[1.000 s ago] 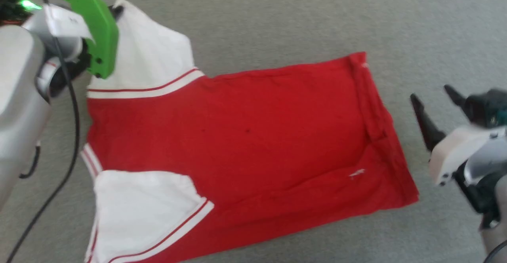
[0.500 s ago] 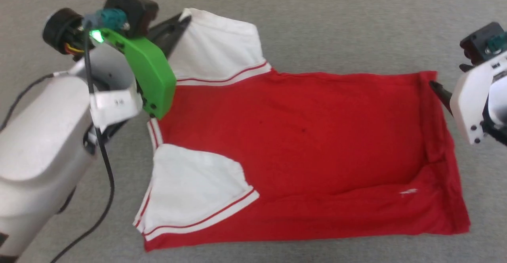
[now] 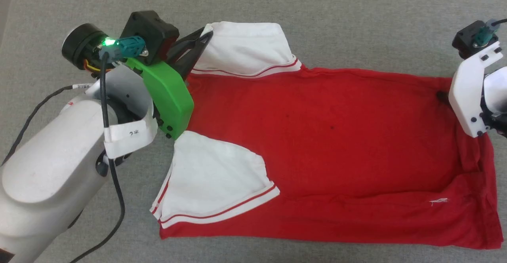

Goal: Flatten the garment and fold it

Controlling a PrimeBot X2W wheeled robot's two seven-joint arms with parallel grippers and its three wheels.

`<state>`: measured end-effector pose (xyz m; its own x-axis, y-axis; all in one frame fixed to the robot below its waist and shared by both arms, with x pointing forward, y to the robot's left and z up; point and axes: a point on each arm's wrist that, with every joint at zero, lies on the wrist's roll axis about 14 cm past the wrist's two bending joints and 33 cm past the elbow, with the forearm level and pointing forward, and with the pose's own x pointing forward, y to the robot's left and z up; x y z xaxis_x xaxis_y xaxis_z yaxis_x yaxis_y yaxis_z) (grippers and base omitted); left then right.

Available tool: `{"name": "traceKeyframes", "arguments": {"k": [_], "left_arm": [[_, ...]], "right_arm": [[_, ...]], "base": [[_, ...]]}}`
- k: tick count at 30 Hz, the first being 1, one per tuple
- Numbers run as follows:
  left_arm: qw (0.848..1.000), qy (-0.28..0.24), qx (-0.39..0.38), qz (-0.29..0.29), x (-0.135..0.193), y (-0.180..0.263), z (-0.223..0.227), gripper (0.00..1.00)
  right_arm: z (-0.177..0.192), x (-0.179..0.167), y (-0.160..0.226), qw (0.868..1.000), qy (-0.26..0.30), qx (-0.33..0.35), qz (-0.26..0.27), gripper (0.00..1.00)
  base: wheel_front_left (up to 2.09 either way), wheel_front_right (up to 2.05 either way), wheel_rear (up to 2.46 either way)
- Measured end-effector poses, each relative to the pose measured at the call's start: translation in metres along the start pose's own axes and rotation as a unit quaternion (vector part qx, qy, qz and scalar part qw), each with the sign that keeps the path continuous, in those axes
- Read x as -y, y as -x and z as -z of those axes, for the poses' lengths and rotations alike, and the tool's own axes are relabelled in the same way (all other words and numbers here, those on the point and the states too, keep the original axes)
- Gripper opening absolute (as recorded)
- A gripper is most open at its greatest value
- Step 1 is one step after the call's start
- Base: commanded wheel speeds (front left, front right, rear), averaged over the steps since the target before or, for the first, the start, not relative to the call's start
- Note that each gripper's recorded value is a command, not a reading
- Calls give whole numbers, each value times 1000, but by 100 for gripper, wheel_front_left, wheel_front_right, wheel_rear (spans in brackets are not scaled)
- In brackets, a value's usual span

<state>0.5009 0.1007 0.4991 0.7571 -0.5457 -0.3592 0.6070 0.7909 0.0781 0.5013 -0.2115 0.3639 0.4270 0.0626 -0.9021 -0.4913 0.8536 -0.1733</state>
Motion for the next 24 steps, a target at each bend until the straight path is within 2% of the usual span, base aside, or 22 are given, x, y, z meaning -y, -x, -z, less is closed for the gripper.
{"name": "traceKeyframes", "arguments": {"k": [1,2,3,4,9,15,24], "left_arm": [[1000,1,-2,-1,-1,0,1,0],[1000,2,-3,-3,-2,0,3,0],[1000,3,-5,-3,-2,0,4,0],[1000,3,-5,-4,-2,0,5,0],[1000,8,-4,-17,-8,3,7,0],[999,21,10,-39,-11,15,2,0],[997,51,23,-56,4,51,-1,0]], "right_arm": [[-1,-1,-2,1000,2,0,-1,100],[-2,-1,-4,1000,3,3,-3,70],[-4,-2,-5,1000,4,8,-5,26],[-6,-1,-6,1000,3,13,-6,0],[-16,-3,-3,998,-6,59,-6,0],[-25,2,17,992,-33,121,0,0],[-9,9,61,977,-71,200,22,0]], "base": [[0,0,0],[0,0,0],[0,0,0],[0,0,0],[0,0,0],[0,0,0],[0,0,0]]}}
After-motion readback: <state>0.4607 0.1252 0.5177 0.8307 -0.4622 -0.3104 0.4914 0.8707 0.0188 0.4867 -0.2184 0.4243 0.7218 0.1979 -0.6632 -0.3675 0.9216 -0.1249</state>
